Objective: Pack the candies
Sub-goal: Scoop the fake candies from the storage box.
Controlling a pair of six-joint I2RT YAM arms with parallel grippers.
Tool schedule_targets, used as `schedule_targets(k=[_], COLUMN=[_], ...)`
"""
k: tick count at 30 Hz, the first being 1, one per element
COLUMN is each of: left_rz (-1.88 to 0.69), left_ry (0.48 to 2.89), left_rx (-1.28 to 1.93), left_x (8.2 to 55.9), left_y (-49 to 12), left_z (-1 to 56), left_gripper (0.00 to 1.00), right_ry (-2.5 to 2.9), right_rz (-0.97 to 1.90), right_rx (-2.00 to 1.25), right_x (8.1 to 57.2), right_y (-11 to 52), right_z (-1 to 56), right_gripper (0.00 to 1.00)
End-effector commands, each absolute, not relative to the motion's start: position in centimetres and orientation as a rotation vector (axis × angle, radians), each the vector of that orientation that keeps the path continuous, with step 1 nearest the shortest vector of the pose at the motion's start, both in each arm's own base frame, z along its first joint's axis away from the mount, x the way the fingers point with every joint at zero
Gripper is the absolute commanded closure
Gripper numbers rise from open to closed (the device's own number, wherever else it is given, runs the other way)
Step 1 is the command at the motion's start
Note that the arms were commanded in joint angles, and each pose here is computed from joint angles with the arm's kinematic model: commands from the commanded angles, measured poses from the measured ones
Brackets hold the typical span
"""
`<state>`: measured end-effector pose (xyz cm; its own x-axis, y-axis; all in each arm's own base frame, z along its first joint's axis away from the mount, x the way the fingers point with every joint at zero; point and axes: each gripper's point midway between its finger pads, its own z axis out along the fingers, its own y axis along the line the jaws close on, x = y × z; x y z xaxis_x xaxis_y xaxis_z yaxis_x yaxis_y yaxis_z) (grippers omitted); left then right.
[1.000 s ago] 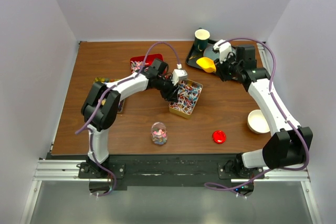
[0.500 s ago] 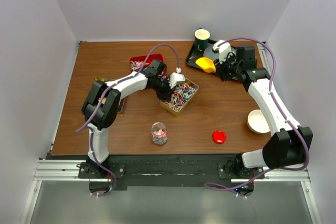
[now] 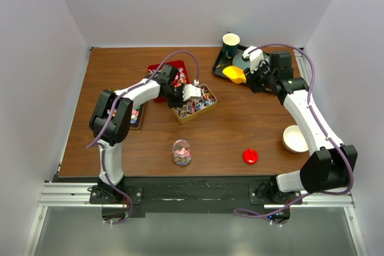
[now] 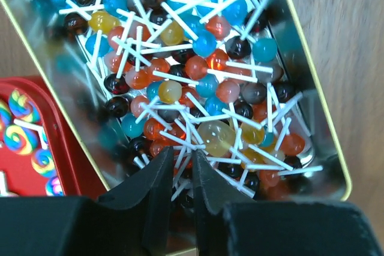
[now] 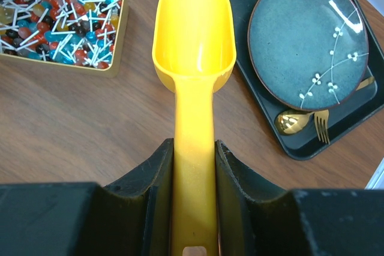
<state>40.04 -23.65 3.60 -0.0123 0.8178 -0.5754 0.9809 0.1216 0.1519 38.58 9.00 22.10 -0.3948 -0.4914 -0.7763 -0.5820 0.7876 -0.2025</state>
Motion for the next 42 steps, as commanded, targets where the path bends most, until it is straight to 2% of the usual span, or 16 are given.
schedule_targets(k=[1,2,7,8,14,17,23,30,36,37,40,42], left_rz=[-0.305,-0.305,-0.361,-0.428,-0.711,-0.829,-0.886,-0.963,-0.855,-0.855,-0.834,-0.814], left_ry=[1.637,1.565,1.497,1.518,1.583,1.672,1.818,1.848,1.891,1.886,1.846,1.805], left_rx=[1.931,1.974,1.965,1.904,1.733,1.668,1.614,1.557,1.599,1.603,1.636,1.689], left_x=[40.4,40.4,40.3,40.2,38.8,36.9,34.5,33.1,33.1,33.0,32.9,32.4], left_y=[-22.5,-22.3,-22.3,-23.0,-26.3,-27.2,-28.6,-30.3,-31.0,-31.2,-31.6,-31.8], left_z=[3.6,3.7,5.3,6.2,11.9,11.7,9.4,8.8,6.6,6.5,6.5,6.2], left_gripper=[0.74,0.74,0.68,0.64,0.6,0.59,0.57,0.55,0.64,0.69,0.78,0.8], right_ry=[2.018,2.019,2.026,2.026,2.027,2.031,2.03,2.037,2.036,2.036,2.034,2.034], right_rz=[0.132,0.133,0.134,0.133,0.133,0.139,0.146,0.137,0.144,0.143,0.14,0.14], right_rx=[-0.814,-0.817,-0.818,-0.819,-0.819,-0.818,-0.817,-0.818,-0.817,-0.815,-0.814,-0.813], right_x=[38.6,38.5,38.4,38.4,38.6,38.8,39.1,38.9,38.7,38.7,38.7,38.7], right_y=[9.2,9.2,9.1,9.2,9.2,9.3,9.5,9.3,9.3,9.3,9.2,9.3], right_z=[23.1,23.0,22.7,22.7,22.6,22.4,22.5,22.2,22.2,22.2,22.3,22.3], right_gripper=[1.0,1.0,1.0,1.0,1.0,1.0,1.0,1.0,1.0,1.0,1.0,1.0])
